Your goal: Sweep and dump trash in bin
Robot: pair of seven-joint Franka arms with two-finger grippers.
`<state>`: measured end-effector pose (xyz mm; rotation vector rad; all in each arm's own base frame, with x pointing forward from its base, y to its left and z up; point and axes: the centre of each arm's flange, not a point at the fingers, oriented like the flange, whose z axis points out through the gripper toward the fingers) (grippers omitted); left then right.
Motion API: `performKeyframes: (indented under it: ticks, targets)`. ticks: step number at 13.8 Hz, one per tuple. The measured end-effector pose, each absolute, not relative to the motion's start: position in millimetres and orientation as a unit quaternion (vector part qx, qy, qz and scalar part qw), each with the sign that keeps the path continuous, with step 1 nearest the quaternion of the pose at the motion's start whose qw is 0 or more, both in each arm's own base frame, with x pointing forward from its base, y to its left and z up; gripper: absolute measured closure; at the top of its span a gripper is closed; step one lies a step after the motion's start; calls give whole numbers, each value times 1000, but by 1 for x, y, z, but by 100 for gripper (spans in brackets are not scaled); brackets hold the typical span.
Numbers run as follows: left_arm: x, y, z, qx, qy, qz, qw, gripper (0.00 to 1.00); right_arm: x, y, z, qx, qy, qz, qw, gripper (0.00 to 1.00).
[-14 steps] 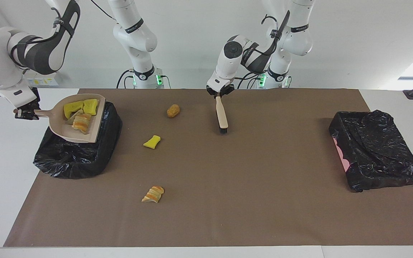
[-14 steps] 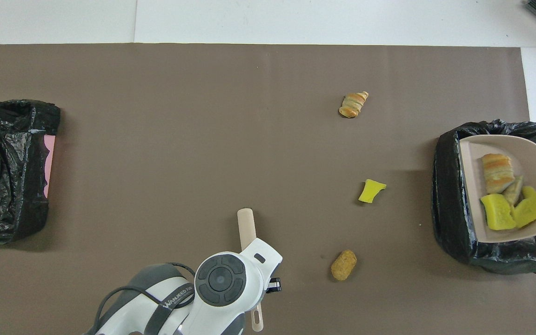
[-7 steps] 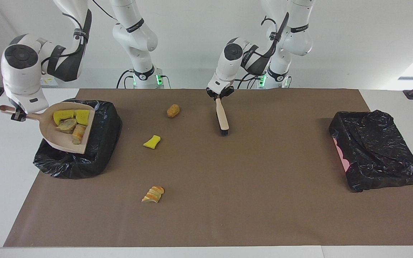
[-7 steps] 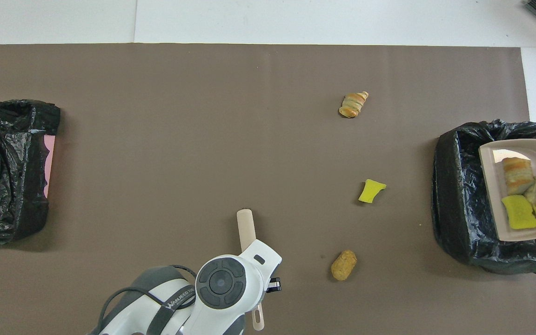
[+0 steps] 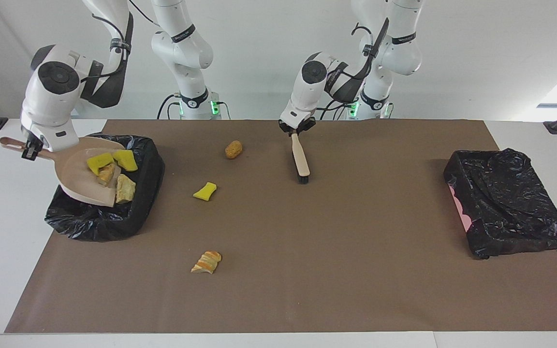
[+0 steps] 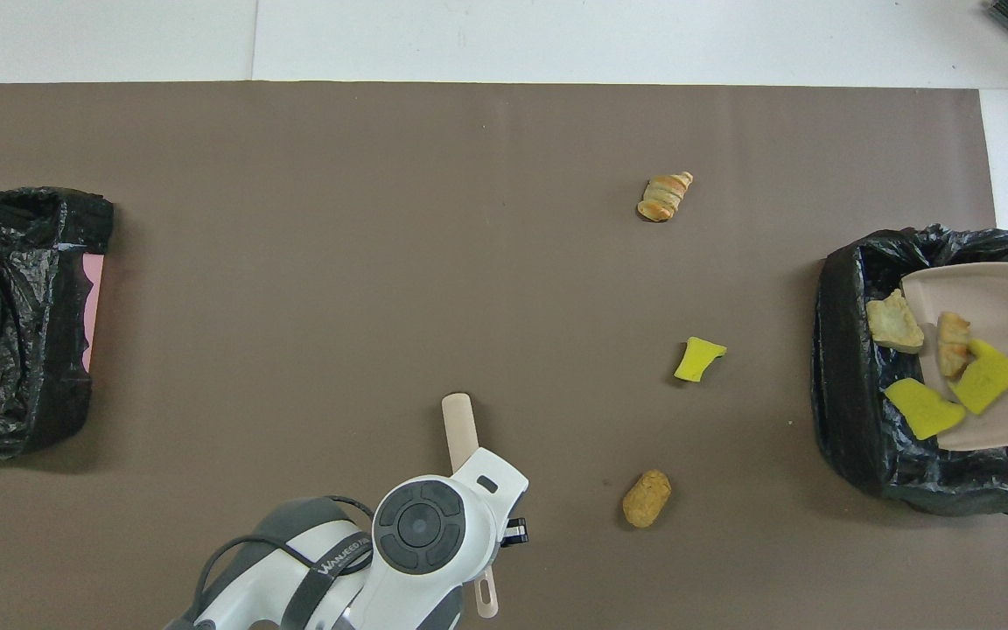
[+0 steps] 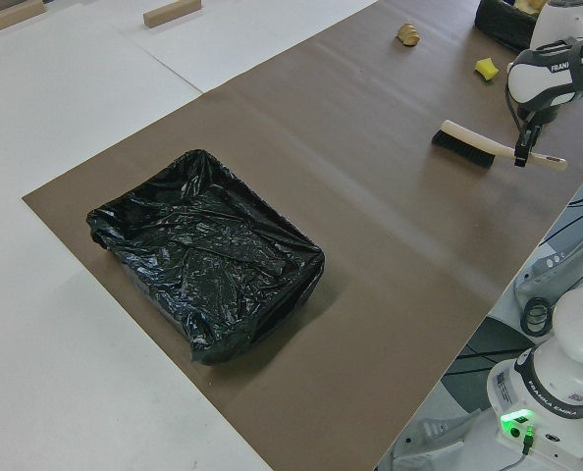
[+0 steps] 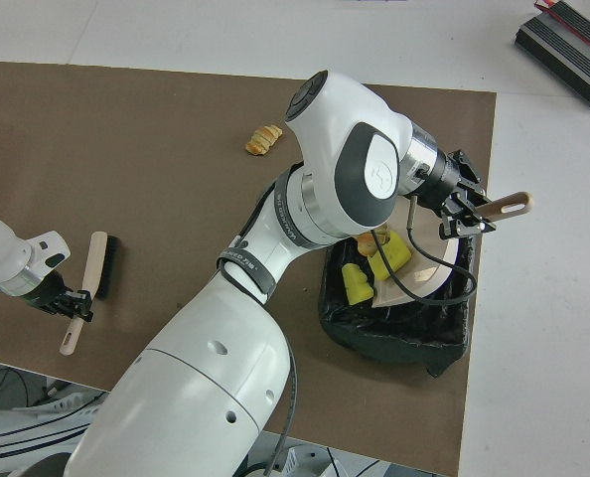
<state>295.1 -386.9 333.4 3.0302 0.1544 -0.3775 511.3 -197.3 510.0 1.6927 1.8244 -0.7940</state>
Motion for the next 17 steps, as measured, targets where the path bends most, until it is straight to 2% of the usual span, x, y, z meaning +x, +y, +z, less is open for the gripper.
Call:
performKeyframes:
  ticks: [6,13,17]
  targets:
    - [319,-376,342,988,74,-124,48,2,491,-191,541,585,682,-302,319,68]
    - [385,-340,388,990,97,-91,37,0,494,-177,551,555,691,-314,339,68]
    - [424,-304,419,992,94,-68,48,0,485,-175,578,537,686,-328,366,68]
